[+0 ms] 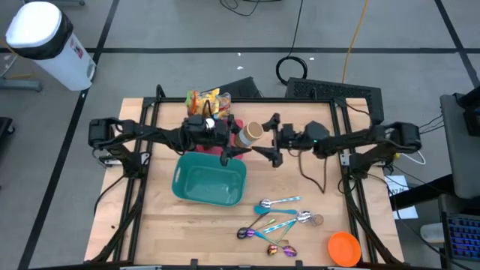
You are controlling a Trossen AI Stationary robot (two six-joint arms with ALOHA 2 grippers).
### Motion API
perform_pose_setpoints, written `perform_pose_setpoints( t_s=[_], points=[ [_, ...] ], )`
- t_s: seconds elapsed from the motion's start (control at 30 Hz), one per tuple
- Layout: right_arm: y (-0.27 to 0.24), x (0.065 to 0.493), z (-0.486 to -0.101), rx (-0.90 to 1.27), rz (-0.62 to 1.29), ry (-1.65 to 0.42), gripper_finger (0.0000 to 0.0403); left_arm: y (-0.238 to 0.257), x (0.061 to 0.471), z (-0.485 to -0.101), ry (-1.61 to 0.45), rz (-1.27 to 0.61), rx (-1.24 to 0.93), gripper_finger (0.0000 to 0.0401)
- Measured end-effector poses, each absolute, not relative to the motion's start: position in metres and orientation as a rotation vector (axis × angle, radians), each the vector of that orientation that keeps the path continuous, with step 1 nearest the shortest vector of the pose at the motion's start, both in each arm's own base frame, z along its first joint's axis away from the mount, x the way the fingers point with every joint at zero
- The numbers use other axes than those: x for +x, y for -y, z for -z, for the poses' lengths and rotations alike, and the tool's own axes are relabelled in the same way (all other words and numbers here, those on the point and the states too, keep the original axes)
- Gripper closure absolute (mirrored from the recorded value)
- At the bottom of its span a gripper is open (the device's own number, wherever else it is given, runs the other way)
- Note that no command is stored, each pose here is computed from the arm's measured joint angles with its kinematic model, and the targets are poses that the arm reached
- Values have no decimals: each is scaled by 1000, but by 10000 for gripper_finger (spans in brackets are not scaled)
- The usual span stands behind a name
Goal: Pick & Place Food Item
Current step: Put the gold seasoning bottle into the red bin
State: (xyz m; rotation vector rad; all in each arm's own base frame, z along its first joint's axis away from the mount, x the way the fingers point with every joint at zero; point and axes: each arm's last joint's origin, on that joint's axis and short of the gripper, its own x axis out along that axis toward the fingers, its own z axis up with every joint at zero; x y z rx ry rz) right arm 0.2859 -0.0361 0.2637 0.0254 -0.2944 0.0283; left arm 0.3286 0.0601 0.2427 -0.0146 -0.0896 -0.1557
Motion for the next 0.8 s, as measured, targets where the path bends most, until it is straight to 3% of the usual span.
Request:
perform_pose_setpoints(
  t_s=[0.33,0.67,0.8],
  points=[
    [41,323,-253,52,-29,258,74,-61,328,-242,83,127,-3,133],
    [39,325,-248,60,-27,238,134,-61,328,-242,66,107,-15,133],
    [38,316,-257,91,-16,153,134,-62,325,-243,15,88,-104,86]
  ],
)
